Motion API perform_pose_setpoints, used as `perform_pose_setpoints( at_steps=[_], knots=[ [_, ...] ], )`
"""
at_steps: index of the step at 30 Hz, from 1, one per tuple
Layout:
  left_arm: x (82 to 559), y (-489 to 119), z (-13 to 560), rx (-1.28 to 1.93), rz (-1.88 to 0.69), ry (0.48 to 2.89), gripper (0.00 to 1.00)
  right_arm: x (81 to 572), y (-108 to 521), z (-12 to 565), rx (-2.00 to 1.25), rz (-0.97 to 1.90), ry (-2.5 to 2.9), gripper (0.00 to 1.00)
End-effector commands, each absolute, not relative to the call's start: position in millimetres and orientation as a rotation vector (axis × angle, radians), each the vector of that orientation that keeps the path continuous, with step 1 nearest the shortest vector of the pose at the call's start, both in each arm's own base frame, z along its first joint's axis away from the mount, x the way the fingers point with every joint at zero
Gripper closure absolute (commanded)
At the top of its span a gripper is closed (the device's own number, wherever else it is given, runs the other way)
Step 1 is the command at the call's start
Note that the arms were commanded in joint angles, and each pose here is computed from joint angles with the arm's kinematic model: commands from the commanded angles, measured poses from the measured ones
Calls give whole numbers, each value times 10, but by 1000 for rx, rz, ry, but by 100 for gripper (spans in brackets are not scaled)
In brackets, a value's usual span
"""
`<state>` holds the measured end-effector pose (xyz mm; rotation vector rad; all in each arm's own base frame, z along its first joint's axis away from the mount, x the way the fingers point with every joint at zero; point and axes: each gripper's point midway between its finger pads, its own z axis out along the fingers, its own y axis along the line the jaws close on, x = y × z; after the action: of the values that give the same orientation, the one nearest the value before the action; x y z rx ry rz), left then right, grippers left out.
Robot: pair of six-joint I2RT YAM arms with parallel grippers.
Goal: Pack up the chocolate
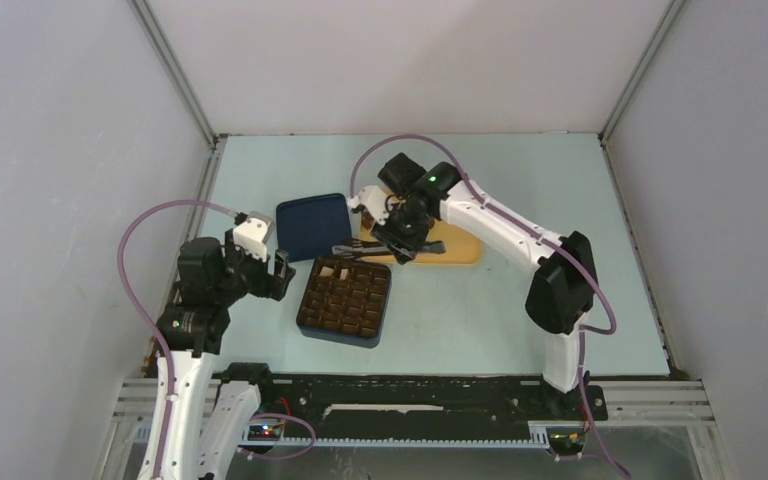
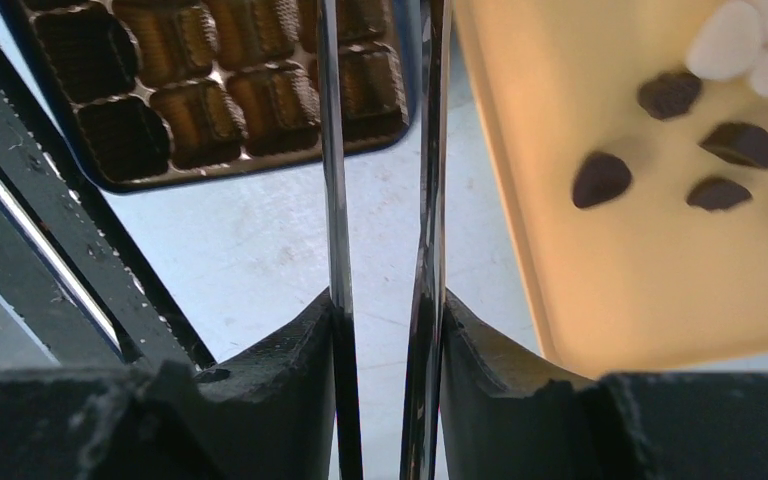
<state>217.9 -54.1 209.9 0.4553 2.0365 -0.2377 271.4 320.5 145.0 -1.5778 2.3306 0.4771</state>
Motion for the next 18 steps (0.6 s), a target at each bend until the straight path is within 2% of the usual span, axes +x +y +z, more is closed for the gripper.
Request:
perform_pose_setpoints(
  at_steps=[1,6,12,18],
  knots=[
    [2195,-565,2053,459,-261,2028,22,3003,2864,1870,-1410,442,2277,61],
    [2220,-607,2054,461,-292,2028,22,3243,2475,1847,-1285,384,2323,62],
    [2274,-839,2121,498,-449,2029,20,3473,2213,1741,-1231,316,2363,59],
    [2154,-1230,2053,765,-519,2064,15,3638,2128,1541,-1202,276,2442,59]
  ],
)
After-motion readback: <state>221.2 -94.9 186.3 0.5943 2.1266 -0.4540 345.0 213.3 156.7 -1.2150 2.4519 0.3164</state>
